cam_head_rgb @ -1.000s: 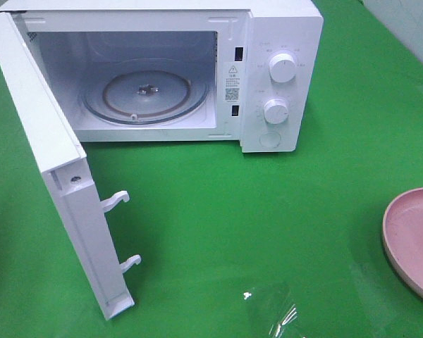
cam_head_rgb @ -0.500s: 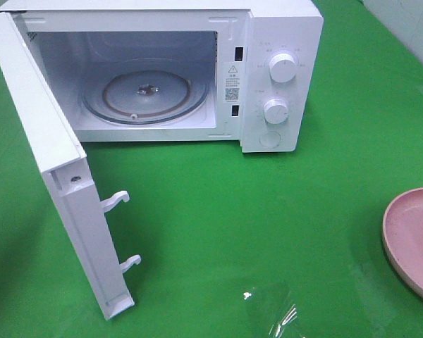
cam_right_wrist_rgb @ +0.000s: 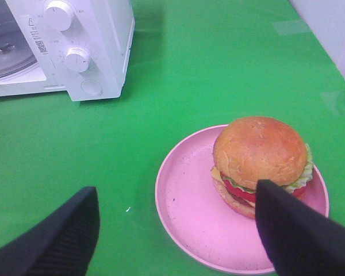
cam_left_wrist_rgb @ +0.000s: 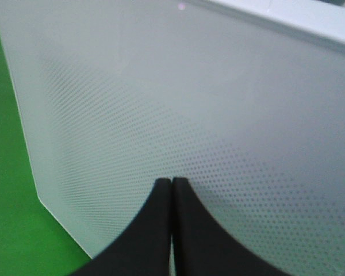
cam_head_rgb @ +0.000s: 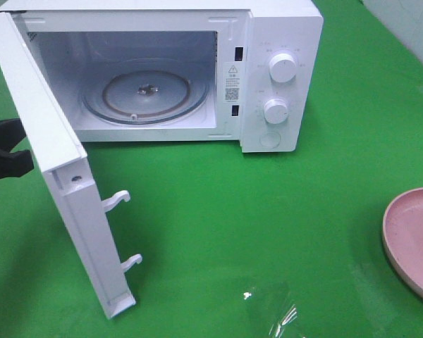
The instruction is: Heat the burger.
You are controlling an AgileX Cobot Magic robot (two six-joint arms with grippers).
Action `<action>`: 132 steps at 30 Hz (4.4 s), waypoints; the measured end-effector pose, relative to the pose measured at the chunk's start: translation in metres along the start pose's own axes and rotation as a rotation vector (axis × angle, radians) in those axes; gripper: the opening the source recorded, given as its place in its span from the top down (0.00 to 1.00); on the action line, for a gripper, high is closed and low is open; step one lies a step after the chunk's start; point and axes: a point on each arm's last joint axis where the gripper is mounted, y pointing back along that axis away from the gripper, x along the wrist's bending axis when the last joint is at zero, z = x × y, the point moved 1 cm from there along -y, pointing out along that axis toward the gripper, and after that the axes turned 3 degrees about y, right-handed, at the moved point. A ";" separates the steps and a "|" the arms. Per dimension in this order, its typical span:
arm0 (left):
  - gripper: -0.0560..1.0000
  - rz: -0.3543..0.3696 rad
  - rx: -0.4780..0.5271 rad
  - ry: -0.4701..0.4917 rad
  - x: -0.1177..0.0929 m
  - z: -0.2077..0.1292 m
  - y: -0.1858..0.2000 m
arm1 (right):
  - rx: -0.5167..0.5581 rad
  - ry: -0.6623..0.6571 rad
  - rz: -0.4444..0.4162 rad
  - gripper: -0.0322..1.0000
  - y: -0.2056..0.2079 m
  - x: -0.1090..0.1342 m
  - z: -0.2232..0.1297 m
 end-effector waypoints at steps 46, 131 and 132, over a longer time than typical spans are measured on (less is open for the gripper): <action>0.95 -0.108 -0.010 -0.009 -0.100 0.018 -0.158 | 0.000 -0.002 0.002 0.26 0.000 0.000 0.000; 0.04 0.322 0.847 0.283 0.027 0.066 0.117 | 0.000 -0.002 0.002 0.26 0.000 0.000 0.000; 0.04 0.322 0.847 0.283 0.027 0.066 0.117 | 0.000 -0.002 0.002 0.26 0.000 0.000 0.000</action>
